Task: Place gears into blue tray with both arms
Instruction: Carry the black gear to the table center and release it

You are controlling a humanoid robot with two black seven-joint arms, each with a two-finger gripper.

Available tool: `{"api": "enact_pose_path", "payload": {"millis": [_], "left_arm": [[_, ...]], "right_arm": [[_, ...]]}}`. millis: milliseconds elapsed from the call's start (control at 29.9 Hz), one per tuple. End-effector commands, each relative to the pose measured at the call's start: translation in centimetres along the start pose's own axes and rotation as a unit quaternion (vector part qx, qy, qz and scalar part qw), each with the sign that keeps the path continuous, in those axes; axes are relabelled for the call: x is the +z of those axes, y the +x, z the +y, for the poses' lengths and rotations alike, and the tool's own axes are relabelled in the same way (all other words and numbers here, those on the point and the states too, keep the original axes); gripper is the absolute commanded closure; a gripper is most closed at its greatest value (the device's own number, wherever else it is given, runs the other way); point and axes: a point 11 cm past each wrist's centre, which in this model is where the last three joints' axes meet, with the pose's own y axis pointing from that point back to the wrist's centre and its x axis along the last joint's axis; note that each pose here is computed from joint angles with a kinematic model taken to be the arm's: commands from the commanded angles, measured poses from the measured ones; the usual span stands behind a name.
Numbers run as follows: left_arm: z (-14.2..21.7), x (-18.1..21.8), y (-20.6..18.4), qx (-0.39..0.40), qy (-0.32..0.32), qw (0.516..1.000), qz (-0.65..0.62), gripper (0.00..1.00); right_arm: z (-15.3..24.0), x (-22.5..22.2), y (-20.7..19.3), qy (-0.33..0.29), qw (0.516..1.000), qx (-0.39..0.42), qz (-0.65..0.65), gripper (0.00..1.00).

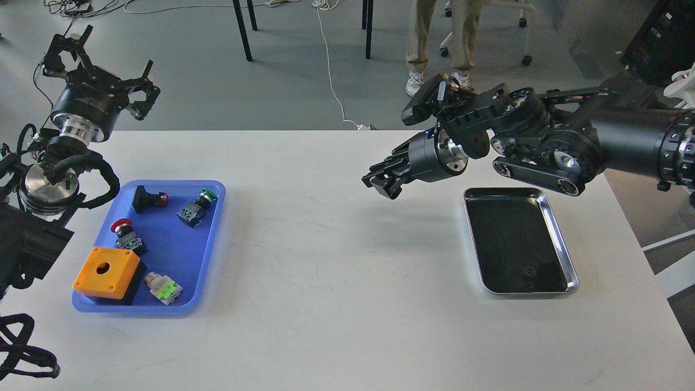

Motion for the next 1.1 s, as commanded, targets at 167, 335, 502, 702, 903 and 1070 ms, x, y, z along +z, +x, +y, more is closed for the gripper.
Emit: {"api": "enact_pose_path", "payload": {"millis": [167, 335, 502, 702, 903, 1070], "left_arm": [[0.3, 0.7, 0.4, 0.005, -0.003, 1.000, -0.007, 0.02], [0.4, 0.6, 0.6, 0.007, -0.001, 1.000, -0.007, 0.02], [0.4, 0.5, 0.6, 0.006, -0.001, 1.000, -0.006, 0.02], [0.7, 0.3, 0.9, 0.010, 0.001, 1.000, -0.006, 0.02], [0.7, 0.2, 1.0, 0.011, 0.001, 1.000, -0.005, 0.02], [0.7, 0.2, 1.0, 0.011, 0.001, 1.000, -0.005, 0.02]], "right_arm": [[-4.6, -5.5, -1.7, 0.081, 0.997, 0.012, 0.004, 0.81], [-6.1, -6.9, -3.1, 0.099, 0.995, 0.006, -0.006, 0.81], [-6.7, -6.6, -4.8, 0.095, 0.995, 0.000, -0.024, 0.80], [-7.1, -5.6, -6.4, 0.080, 0.996, -0.003, -0.042, 0.80], [-7.5, -5.6, -7.9, 0.079, 0.995, -0.010, -0.057, 0.76], [-7.5, -5.4, -8.3, 0.076, 0.995, -0.011, -0.060, 0.74]]}}
